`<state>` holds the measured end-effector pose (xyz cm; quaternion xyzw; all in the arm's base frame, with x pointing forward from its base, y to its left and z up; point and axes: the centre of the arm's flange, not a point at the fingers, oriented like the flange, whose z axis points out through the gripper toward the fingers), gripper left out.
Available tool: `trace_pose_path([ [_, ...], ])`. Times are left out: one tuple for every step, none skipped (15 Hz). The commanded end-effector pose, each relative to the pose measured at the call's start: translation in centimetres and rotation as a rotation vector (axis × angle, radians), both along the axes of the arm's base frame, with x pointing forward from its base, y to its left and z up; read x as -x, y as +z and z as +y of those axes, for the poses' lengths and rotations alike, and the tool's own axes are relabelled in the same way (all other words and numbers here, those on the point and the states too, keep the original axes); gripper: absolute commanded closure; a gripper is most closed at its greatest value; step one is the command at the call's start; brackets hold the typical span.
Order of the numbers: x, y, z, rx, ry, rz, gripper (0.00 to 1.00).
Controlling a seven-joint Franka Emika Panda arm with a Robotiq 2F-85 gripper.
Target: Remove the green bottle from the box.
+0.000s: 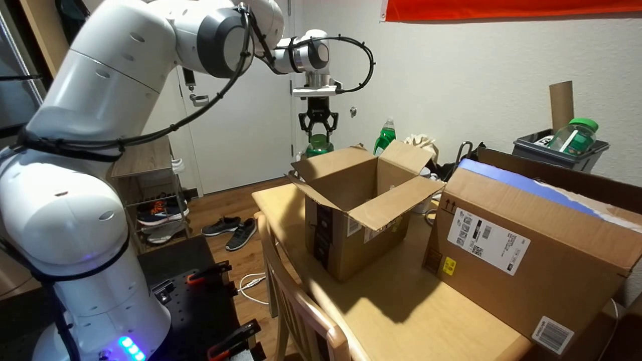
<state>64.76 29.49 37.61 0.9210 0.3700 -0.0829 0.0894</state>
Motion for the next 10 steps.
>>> trace_pose_path([
  [1.3, -1.3, -0.6, -0.041, -0.035, 0.045, 0.61],
  [1.6, -1.8, -0.6, -0.045, -0.042, 0.065, 0.61],
  [1.7, -2.3, -0.7, -0.05, -0.049, 0.085, 0.61],
  [1.8, -2.6, -0.7, -0.054, -0.057, 0.103, 0.61],
  [1.8, -3.1, -0.8, -0.056, -0.064, 0.115, 0.61],
  [1.9, -3.5, -0.9, -0.057, -0.071, 0.126, 0.61],
  [1.9, -3.8, -1.0, -0.056, -0.078, 0.135, 0.61],
  [2.0, -4.1, -1.2, -0.053, -0.09, 0.141, 0.61],
  [2.1, -4.4, -1.4, -0.045, -0.099, 0.146, 0.61],
  [2.2, -4.6, -1.6, -0.043, -0.105, 0.152, 0.61],
])
